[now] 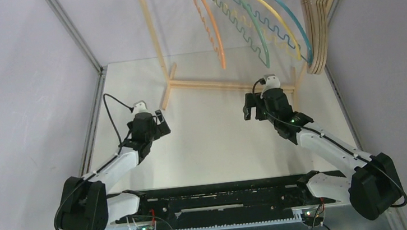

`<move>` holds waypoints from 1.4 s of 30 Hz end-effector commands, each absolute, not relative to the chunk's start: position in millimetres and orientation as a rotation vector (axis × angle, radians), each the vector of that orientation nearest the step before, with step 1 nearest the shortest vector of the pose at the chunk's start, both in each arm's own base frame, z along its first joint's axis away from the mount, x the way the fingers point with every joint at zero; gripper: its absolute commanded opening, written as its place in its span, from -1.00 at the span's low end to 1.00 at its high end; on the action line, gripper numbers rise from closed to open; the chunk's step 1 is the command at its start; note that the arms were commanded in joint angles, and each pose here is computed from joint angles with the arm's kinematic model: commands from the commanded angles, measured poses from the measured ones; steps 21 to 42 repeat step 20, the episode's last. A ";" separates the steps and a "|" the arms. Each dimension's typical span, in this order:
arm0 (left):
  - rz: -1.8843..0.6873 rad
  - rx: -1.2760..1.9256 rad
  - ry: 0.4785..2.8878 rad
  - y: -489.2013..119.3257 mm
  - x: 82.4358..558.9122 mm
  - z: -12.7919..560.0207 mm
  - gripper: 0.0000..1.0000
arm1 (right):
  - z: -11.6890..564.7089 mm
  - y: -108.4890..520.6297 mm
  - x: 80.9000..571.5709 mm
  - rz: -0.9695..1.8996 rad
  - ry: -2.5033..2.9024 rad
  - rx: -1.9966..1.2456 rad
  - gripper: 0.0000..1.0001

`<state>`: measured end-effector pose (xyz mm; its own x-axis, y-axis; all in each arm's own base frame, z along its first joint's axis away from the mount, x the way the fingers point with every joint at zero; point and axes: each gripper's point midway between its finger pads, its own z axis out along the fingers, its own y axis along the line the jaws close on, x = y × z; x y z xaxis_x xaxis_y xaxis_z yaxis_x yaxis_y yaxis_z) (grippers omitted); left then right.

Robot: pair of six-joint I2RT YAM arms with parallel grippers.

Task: Organize the hangers

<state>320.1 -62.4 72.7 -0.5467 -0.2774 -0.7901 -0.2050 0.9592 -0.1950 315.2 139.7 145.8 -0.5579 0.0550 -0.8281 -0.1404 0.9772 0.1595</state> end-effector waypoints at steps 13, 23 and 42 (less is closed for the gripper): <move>-0.110 -0.229 2.098 -78.0 335.9 93.4 0.99 | 107.0 112.0 330.5 0.073 2.144 0.077 1.00; -0.103 -0.211 2.093 -78.2 334.5 93.3 0.99 | 106.2 93.9 332.3 0.013 2.148 0.132 1.00; -0.103 -0.211 2.093 -78.2 334.5 93.3 0.99 | 106.2 93.9 332.3 0.013 2.148 0.132 1.00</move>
